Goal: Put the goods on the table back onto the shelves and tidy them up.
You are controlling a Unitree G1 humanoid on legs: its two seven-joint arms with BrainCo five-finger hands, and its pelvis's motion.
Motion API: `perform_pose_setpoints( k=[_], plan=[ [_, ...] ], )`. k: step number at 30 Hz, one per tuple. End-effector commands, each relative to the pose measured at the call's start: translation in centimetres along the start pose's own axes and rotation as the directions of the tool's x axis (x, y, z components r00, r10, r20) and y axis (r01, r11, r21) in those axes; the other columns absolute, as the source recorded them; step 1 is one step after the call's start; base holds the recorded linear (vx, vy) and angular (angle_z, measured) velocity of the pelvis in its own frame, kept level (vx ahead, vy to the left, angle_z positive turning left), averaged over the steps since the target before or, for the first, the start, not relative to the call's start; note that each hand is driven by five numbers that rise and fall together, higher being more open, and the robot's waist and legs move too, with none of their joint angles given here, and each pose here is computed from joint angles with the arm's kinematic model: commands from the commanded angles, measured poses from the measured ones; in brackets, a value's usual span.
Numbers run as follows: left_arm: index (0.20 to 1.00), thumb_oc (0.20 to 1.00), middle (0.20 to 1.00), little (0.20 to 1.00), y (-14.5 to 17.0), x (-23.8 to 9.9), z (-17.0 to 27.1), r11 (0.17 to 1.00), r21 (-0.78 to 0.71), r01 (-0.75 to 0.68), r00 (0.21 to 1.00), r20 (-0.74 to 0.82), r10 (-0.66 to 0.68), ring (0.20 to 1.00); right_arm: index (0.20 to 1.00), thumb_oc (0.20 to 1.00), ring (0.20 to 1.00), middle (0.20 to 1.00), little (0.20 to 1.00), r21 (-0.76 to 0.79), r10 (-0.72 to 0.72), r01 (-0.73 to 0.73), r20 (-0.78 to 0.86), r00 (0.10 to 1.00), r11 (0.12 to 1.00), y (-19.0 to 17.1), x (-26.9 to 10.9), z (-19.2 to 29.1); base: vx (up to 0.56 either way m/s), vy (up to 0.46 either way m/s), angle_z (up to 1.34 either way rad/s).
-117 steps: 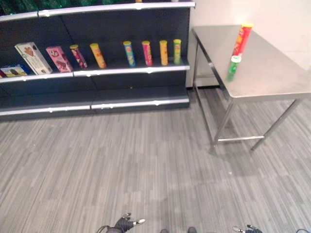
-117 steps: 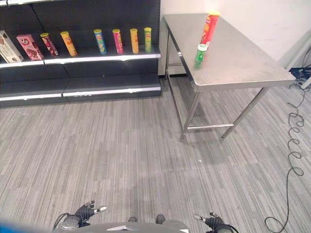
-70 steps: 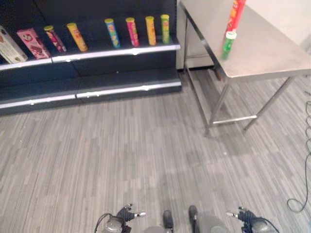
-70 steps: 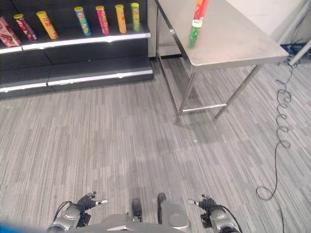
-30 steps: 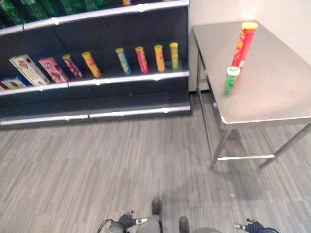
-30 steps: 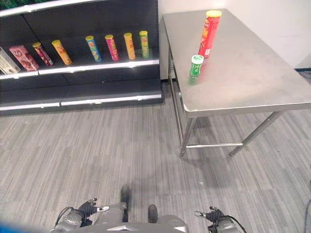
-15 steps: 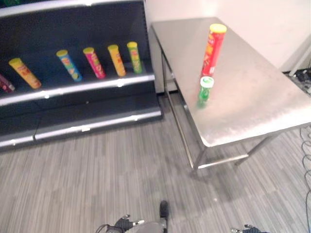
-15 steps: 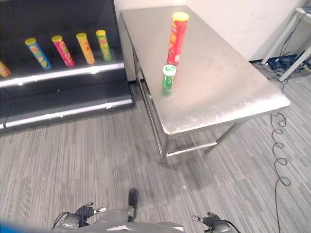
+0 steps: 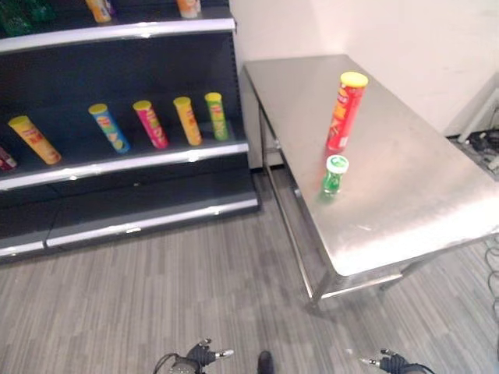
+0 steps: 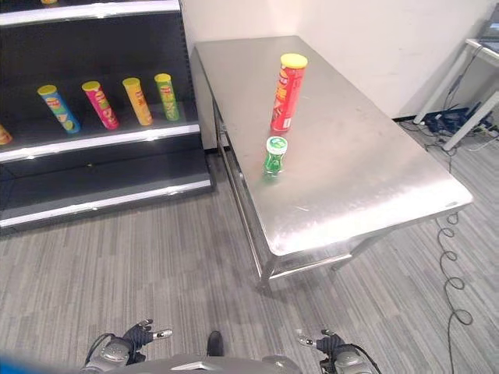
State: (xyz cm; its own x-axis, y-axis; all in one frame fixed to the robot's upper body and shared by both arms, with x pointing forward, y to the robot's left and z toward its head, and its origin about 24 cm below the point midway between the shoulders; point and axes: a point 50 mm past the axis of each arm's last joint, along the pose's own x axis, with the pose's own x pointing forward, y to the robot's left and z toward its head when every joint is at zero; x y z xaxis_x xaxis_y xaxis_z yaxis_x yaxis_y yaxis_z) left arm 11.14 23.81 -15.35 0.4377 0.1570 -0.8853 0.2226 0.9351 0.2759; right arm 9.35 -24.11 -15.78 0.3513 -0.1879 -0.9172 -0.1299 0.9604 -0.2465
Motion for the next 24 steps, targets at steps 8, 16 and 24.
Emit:
perform_pose_setpoints(
  k=[8,16,24],
  plan=[
    [1.000,1.000,1.000,1.000,0.9,0.1,1.5,0.996,-0.084,-0.036,0.997,0.062,0.041,1.000,1.000,1.000,1.000,1.000,1.000,-0.044,-0.088,0.088,0.013,0.996,0.995,-2.7,-0.2,0.1,0.03,-0.074,0.08],
    [1.000,1.000,1.000,1.000,2.2,0.3,3.1,0.992,-0.082,-0.094,0.988,0.116,0.103,1.000,1.000,1.000,1.000,1.000,1.000,0.082,-0.157,0.157,-0.008,0.988,0.984,-4.5,-0.4,-0.2,0.17,0.797,-0.46],
    [1.000,1.000,1.000,1.000,3.3,0.2,2.4,0.995,0.009,-0.103,0.992,0.069,0.102,1.000,1.000,1.000,1.000,1.000,1.000,-0.008,-0.122,0.123,0.060,0.991,0.992,-3.4,0.0,2.0,0.00,0.487,-0.55]
  ],
)
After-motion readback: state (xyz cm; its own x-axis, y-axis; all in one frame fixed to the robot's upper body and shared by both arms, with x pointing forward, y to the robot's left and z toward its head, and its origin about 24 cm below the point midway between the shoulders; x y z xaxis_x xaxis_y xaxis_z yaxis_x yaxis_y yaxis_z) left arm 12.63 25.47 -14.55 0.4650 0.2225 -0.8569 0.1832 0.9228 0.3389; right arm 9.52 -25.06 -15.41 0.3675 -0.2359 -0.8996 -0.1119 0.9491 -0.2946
